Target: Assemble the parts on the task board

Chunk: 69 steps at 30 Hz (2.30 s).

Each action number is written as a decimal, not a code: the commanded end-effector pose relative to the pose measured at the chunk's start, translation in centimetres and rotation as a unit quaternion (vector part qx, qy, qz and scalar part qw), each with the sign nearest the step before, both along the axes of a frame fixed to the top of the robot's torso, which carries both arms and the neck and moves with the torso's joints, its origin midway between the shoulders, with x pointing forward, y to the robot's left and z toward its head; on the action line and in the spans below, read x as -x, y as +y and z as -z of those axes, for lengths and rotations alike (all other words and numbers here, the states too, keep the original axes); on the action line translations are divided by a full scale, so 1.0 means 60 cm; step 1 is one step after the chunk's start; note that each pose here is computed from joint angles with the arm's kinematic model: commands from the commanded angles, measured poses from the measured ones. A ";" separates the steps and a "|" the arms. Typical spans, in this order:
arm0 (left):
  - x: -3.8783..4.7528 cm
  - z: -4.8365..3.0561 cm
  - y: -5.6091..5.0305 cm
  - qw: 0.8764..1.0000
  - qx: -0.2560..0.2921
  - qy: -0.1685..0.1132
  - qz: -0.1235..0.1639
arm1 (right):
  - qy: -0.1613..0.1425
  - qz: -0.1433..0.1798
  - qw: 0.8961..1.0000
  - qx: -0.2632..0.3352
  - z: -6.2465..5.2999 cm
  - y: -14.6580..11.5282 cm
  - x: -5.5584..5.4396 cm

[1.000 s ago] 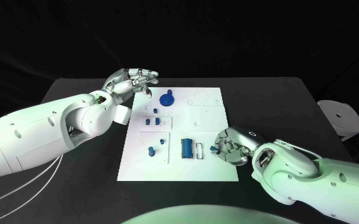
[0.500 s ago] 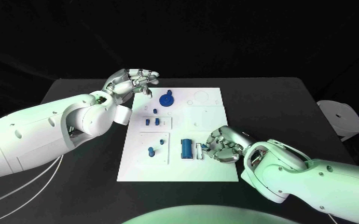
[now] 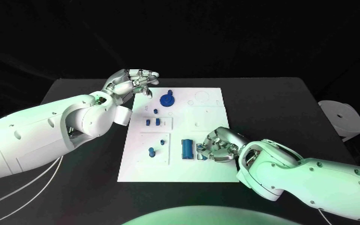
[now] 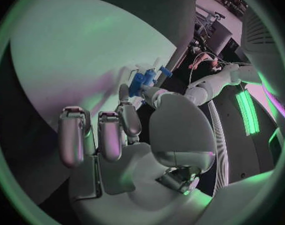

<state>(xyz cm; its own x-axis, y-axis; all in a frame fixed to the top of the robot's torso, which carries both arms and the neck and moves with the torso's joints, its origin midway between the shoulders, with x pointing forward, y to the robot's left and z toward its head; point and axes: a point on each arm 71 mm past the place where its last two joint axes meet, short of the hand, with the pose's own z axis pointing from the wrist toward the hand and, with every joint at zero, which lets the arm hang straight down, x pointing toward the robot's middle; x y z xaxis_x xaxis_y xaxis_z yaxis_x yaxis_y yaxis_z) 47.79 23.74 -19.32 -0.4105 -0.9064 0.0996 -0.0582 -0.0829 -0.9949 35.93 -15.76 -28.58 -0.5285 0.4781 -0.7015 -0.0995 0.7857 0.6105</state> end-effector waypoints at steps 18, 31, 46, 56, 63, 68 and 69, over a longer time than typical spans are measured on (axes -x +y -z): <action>0.003 -0.003 -0.008 1.000 -0.004 -0.009 0.018 | 0.010 -0.015 0.999 0.032 0.012 0.010 -0.005; 0.003 -0.003 -0.007 1.000 -0.005 -0.009 0.018 | -0.003 -0.019 0.999 0.046 0.011 0.010 -0.005; 0.003 -0.003 -0.006 1.000 -0.005 -0.009 0.018 | -0.012 -0.024 0.999 0.039 0.004 0.007 0.001; 0.003 -0.003 -0.004 1.000 -0.005 -0.009 0.016 | -0.017 -0.036 0.999 0.030 -0.007 -0.004 0.014; 0.003 -0.003 -0.004 1.000 -0.006 -0.009 0.016 | 0.001 -0.045 0.998 0.033 -0.006 -0.009 0.020; 0.002 -0.003 -0.005 1.000 -0.005 -0.009 0.017 | 0.007 -0.047 0.998 0.034 -0.004 -0.009 0.020; 0.002 -0.002 -0.005 1.000 -0.005 -0.009 0.017 | 0.008 -0.047 0.998 0.034 -0.004 -0.009 0.020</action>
<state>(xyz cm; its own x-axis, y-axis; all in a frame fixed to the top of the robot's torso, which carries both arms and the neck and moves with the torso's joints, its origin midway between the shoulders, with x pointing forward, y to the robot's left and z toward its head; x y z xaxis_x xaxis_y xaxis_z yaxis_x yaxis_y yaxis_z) 47.69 23.66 -19.27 -0.4266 -0.9011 0.0782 -0.0475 -0.0640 -0.9968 34.92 -16.53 -28.18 -0.5522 0.3989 -0.7321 -0.1512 0.8156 0.5585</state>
